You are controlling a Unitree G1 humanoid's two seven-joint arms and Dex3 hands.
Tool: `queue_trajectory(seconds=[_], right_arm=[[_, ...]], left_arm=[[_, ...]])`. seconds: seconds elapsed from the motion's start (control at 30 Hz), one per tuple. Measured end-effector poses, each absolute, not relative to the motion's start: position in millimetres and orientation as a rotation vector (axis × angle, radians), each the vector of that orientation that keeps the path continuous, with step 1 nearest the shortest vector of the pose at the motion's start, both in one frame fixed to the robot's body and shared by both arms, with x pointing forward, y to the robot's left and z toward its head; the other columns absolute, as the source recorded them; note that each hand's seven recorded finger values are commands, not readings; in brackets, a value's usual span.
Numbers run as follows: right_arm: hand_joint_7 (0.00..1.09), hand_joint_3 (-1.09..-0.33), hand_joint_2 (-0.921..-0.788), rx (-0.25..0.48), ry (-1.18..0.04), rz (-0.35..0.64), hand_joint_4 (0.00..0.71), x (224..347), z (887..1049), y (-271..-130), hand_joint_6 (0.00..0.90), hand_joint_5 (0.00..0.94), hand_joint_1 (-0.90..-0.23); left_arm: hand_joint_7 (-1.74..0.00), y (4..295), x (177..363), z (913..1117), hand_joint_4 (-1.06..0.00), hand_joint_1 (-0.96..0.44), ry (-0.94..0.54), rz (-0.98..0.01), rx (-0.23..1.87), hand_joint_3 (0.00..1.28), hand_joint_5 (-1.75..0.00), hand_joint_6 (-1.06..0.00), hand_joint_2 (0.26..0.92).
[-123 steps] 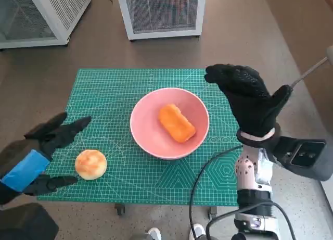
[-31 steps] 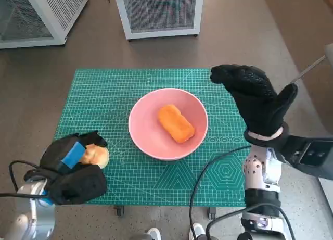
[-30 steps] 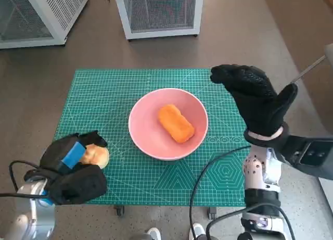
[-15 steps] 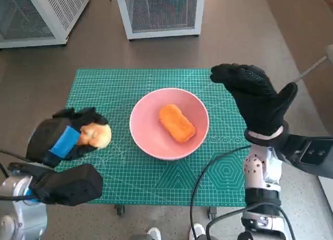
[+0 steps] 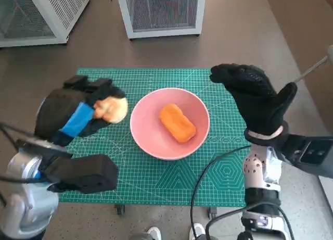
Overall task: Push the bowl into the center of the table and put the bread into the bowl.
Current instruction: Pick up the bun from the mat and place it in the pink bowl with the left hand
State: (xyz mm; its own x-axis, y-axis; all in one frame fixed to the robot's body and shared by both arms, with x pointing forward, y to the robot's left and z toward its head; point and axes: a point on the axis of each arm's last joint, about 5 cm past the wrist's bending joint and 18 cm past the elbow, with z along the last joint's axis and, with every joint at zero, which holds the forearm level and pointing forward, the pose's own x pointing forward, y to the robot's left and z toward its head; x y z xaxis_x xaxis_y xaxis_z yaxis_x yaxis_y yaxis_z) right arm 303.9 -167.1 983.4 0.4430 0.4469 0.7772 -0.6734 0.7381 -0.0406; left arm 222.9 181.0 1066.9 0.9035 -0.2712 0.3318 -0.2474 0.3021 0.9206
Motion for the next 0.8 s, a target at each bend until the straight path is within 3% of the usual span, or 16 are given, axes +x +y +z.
queue_trajectory(seconds=[0.53,0.8], right_arm=[[0.01,-0.647,-0.921,0.281,-0.883,0.702,0.238,299.5,984.7,-169.6,0.389,0.006,-0.625],[0.01,-0.657,-0.921,0.281,-0.880,0.685,0.238,294.9,982.2,-171.8,0.389,0.004,-0.622]], left_arm=[[-1.16,137,273.1,1076,-0.75,0.00,-0.579,-0.256,1.279,0.03,-1.08,-0.64,0.920],[-1.20,127,290.6,1062,-0.74,0.00,-0.556,-0.320,1.320,0.05,-1.08,-0.62,0.921]])
